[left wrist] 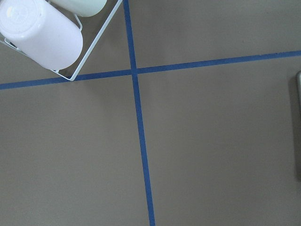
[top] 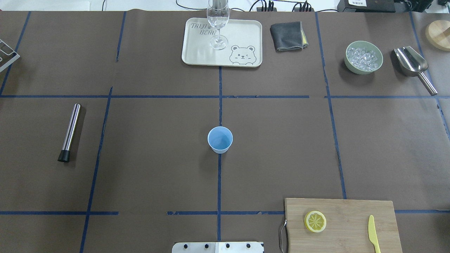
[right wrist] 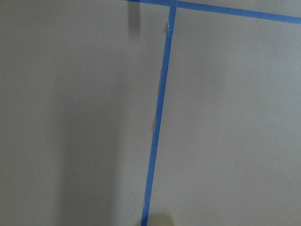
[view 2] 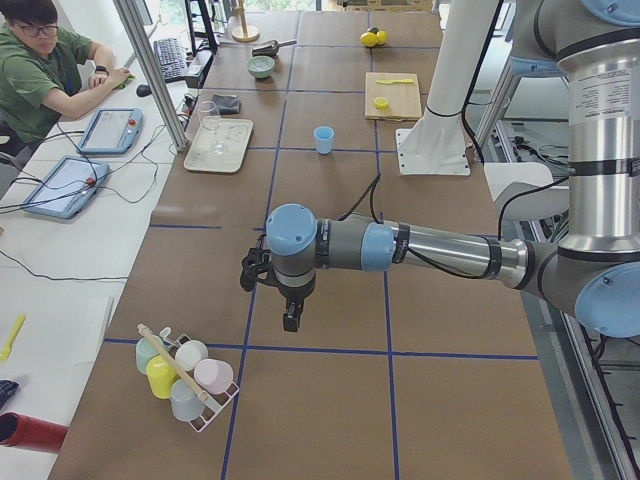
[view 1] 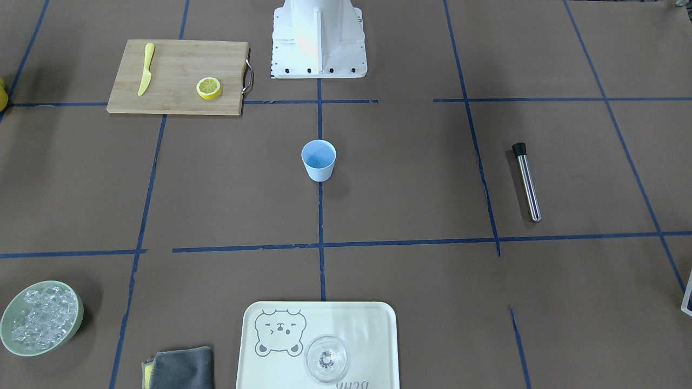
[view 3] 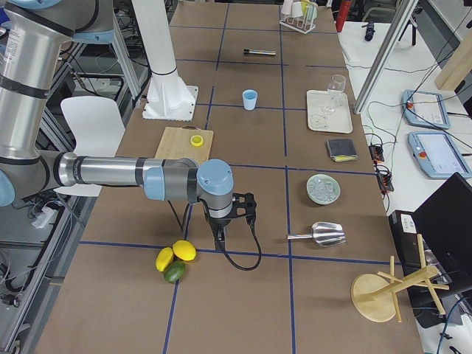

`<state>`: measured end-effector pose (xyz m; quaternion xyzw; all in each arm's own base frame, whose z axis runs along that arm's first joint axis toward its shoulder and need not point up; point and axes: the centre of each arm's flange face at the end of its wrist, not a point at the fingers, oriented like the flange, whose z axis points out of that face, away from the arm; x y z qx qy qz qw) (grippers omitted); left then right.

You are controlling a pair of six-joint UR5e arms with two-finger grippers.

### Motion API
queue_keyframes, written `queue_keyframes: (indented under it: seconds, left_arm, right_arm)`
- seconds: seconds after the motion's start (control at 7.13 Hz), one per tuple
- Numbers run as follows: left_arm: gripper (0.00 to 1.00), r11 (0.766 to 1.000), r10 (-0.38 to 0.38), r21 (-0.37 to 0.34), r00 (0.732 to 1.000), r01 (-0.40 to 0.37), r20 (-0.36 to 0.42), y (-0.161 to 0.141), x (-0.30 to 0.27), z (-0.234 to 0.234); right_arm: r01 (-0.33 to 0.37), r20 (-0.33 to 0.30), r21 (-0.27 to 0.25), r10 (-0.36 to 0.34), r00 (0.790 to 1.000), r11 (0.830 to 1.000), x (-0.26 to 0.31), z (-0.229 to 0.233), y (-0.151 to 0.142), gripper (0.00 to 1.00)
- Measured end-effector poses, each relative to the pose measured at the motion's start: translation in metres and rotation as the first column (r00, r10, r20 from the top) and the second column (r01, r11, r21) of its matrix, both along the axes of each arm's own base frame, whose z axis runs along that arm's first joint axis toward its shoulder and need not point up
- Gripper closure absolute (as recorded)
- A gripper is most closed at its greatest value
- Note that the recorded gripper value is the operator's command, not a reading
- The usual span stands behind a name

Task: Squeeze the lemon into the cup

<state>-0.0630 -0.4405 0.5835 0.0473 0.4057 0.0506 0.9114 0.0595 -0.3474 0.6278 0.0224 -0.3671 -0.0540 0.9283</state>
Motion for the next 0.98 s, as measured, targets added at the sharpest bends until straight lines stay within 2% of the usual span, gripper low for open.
queue_keyframes:
  seconds: [0.42,0.7,0.98]
  left_arm:
    - [0.0,1.0,0.001,0.019,1.0,-0.001,0.001,-0.006,0.0,-0.007]
    - [0.0,0.996,-0.001,0.089,0.999,-0.002,0.036,-0.013,-0.002,-0.017]
    - [0.0,0.982,-0.015,0.189,0.996,-0.001,0.085,-0.02,-0.006,-0.022]
  right_arm:
    - [0.0,-0.005,-0.006,0.0,1.0,1.0,0.0,0.003,0.001,0.0]
    - [-0.002,0.001,0.011,0.002,1.0,1.0,0.0,-0.005,-0.004,0.0]
    - [-0.013,-0.002,0.085,0.013,1.0,0.996,0.001,-0.041,-0.02,0.0]
